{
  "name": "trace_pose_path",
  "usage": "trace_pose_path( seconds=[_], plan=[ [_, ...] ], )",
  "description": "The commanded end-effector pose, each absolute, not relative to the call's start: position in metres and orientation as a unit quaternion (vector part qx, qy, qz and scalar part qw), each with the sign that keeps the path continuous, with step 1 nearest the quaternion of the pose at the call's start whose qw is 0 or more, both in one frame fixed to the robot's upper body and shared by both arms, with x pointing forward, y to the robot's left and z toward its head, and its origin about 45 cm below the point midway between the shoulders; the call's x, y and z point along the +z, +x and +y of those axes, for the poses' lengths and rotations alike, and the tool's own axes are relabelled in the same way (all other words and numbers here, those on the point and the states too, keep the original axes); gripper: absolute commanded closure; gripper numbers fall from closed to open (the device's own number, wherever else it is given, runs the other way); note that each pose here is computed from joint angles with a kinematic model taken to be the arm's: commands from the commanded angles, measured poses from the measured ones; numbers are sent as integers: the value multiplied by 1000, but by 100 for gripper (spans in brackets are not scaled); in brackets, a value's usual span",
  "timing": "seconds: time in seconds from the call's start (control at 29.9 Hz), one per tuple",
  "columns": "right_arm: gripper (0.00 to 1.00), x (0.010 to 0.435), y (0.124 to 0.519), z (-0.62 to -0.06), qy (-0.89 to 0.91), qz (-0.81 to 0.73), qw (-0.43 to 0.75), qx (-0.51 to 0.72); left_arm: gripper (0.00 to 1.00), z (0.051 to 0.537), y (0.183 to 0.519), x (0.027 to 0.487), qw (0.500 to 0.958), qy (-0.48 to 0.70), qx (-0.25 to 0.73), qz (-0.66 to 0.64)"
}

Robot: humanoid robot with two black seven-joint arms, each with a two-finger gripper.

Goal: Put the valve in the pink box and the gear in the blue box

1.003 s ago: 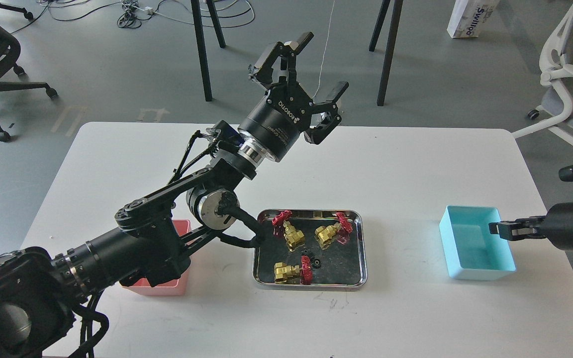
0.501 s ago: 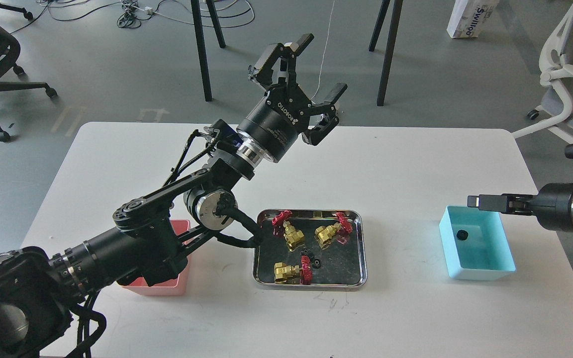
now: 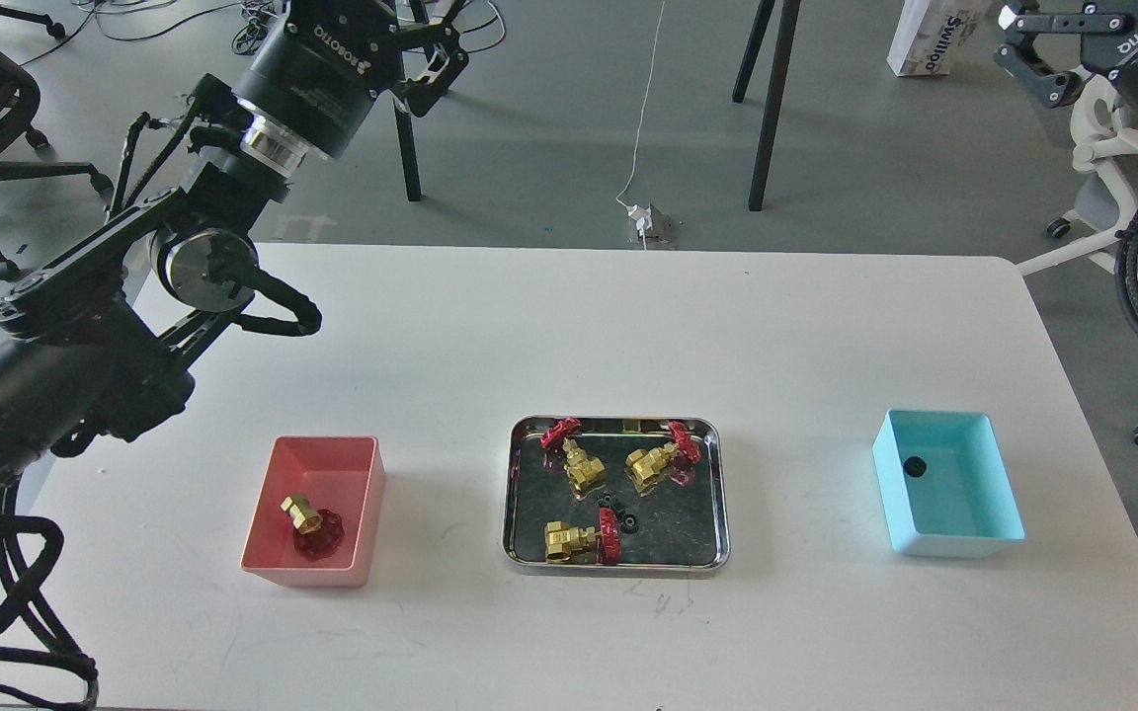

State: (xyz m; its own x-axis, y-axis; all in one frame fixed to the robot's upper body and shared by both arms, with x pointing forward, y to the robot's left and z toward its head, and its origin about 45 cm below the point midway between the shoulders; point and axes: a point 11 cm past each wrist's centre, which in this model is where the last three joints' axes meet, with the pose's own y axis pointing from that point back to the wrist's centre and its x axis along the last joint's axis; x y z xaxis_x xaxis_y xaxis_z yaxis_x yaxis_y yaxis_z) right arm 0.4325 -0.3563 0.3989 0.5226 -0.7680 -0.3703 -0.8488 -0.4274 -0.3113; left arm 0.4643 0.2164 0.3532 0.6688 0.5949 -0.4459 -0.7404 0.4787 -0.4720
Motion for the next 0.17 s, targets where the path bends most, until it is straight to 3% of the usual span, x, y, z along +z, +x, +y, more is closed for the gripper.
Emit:
trace_pose_path(
  seconds=[0.0, 0.13],
  plan=[
    [1, 372, 435, -342, -835, 470, 259, 126, 1, 234, 466, 335, 825, -350, 419, 144],
    [1, 365, 433, -341, -832, 471, 261, 132, 1, 219, 464, 328, 822, -361, 410, 162]
  ],
)
